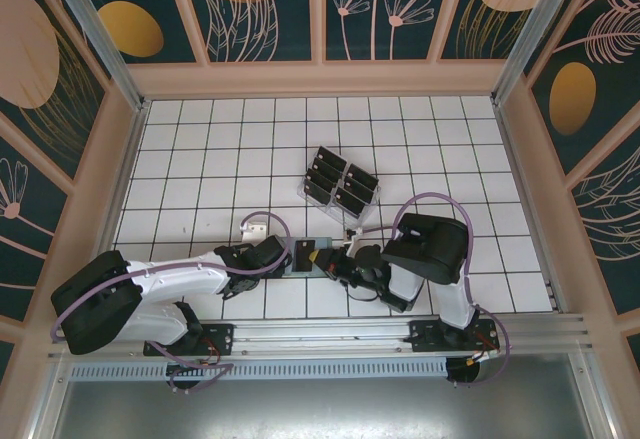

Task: Put the credit cards into the card holder
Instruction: Insert the credit card into the card slot.

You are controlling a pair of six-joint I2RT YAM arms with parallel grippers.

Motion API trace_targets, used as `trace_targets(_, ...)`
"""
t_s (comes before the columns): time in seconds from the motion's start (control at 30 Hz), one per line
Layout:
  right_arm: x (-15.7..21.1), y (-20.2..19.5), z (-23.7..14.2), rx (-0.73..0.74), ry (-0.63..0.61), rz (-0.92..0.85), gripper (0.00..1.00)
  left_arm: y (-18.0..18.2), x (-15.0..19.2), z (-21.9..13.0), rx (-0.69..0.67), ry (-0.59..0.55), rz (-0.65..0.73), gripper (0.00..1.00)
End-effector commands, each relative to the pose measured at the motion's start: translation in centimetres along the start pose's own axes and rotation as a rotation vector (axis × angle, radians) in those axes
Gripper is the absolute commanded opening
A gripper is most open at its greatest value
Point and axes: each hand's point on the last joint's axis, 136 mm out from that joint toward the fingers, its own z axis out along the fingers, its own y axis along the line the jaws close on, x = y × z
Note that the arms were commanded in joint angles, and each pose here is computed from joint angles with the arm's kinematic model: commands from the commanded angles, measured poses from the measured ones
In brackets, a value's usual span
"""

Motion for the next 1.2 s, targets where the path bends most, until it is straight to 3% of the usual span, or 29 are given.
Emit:
trace_targets(0.0,0.7,-3.2,0.1,0.117,0.028,0.017,0.00,1.4,1.3,0.3,-0.050,0.026,0.035,0.99)
trace_targets(0.6,1.0,-3.9,1.0,0.181,0.067,0.000,0.00,1.2,1.2,0.2,-0.042,0.026,0.035,0.98)
trace_targets(0.77,1.0,-4.0,1.2,0.243,0.083,-0.039,0.23,1.1,1.0,0.1,-0.031,0.019,0.028,0.98)
trace_targets(0.87,0.8,-3.8,1.1,0.277,0.086,-0.069,0.32,0.8,0.7,-0.1,-0.017,0.014,0.018,0.98)
trace_targets(1.17,-0.1,-1.7,1.4,0.352,0.101,-0.185,0.47,-0.9,-1.8,-1.9,0.072,-0.051,-0.057,0.99)
